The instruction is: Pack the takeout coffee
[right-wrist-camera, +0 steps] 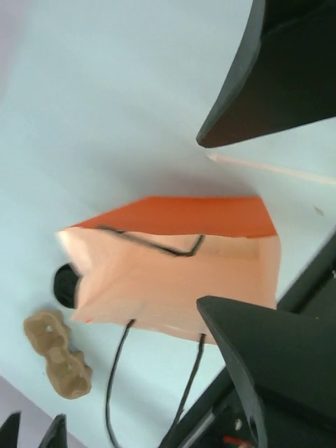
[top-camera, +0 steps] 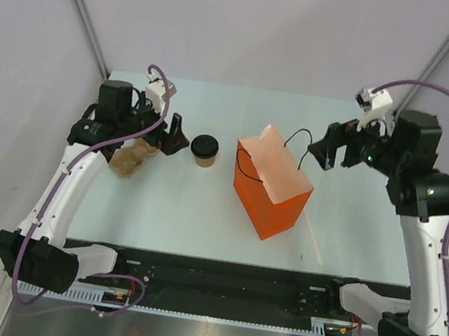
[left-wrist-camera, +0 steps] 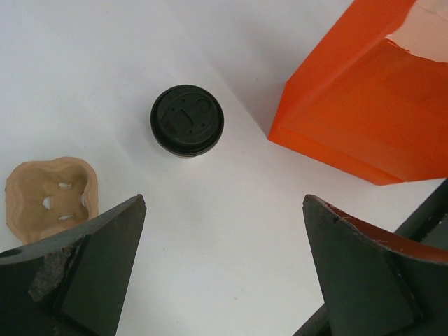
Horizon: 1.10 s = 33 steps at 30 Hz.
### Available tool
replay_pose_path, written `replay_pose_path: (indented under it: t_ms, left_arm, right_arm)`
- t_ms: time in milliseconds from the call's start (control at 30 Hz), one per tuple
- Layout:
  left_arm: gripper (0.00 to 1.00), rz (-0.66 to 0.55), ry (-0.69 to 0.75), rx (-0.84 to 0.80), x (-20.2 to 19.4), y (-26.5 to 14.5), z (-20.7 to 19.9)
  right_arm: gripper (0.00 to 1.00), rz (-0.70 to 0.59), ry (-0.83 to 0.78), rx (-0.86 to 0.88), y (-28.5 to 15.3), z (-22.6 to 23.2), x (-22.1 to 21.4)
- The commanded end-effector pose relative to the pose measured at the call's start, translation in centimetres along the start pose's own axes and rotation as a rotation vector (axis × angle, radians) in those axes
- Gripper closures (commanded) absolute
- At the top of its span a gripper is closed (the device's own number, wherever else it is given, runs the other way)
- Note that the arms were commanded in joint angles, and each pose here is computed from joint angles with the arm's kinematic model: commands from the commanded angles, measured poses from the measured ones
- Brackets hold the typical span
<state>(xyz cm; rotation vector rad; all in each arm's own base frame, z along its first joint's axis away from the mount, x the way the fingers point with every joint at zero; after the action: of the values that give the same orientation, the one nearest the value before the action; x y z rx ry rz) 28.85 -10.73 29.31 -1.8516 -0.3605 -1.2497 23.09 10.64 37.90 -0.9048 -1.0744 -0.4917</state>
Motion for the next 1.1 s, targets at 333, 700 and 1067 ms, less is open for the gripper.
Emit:
replay_pose_path:
  t_ms: [333, 700, 1067]
  left_arm:
    - [0.00, -0.025, 0.003, -0.208, 0.4, -1.6, -1.3]
    - [0.00, 0.003, -0.012, -0.193, -1.8, -2.0, -0.1]
    - [0.01, -0.016, -0.053, -0.165, -2.5, -2.4, 1.6]
  right_arm:
    - [0.01, 0.002, -0.820, 0.391, 7.5, 2.9, 9.6]
    - [0.11, 0.270, -1.025, 0.484, 16.2, 2.7, 4.1]
    - [0.39, 0.497, -1.075, 0.587, 19.3, 3.2, -1.6]
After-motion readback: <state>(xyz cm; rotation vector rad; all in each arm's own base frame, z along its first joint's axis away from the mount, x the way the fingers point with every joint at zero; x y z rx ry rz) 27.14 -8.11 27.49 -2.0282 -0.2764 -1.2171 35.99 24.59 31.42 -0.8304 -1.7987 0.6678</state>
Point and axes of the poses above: each gripper's point midway between its finger pads, its own y axis out along the fingers, its own z axis along the line the jaws close on, x = y × z, the point moved 4 cm from there along -y, back along the fingers, and after that the axes turned 1 degree about y, right-handed, at the moved point
